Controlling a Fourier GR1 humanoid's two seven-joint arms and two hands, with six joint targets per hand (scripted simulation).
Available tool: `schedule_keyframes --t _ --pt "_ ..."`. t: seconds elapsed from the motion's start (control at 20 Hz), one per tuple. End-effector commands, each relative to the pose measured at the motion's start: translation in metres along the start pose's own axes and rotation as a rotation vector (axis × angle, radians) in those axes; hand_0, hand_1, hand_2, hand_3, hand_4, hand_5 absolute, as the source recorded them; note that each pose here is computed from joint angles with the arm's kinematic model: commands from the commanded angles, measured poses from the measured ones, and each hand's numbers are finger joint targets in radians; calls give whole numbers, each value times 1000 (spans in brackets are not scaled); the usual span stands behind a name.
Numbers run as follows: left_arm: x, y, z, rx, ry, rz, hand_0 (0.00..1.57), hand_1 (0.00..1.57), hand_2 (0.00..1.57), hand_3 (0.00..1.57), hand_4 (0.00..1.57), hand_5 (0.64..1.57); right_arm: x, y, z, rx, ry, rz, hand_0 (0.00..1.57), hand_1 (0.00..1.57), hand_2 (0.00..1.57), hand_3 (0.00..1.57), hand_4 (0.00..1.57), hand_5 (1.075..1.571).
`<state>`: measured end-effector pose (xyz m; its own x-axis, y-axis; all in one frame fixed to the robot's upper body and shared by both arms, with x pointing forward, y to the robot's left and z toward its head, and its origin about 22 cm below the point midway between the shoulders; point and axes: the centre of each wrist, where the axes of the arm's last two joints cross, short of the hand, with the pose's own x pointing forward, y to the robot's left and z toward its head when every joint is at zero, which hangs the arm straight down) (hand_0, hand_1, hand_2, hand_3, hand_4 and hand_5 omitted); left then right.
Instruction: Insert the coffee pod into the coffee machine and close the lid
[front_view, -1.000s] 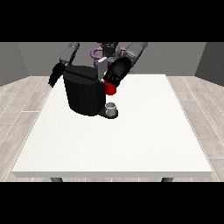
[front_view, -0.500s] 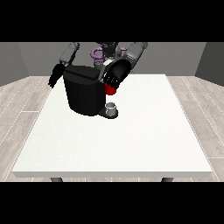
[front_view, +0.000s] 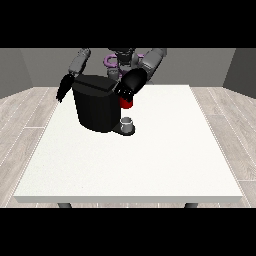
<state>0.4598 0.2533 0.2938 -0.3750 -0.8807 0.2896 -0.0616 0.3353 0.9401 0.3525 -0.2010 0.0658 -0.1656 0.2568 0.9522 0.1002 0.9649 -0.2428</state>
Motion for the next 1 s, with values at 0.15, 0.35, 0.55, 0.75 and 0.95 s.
schedule_keyframes --t 0.15,0.35,0.55,0.75,0.95 --pt "-11 14 8 45 -46 -84 1088 1088 1075 800 0 1571 -5 -9 1 -20 -14 -4 0 0 0 0 160 1571" --pt "-1 9 2 41 -49 -92 815 815 912 662 0 1571 8 -9 -10 -18 -13 11 0 0 0 0 207 1571" --pt "-5 26 6 81 -20 -158 0 0 668 537 0 1571 7 1 -7 -25 -41 19 0 0 0 0 152 1571" --pt "-32 17 17 70 7 -141 0 0 565 474 0 1571 19 5 -3 16 -19 11 0 0 0 0 171 1571" --pt "-21 17 10 71 11 -128 0 0 481 381 0 1571 5 16 5 -5 -8 13 0 0 0 0 144 1571"
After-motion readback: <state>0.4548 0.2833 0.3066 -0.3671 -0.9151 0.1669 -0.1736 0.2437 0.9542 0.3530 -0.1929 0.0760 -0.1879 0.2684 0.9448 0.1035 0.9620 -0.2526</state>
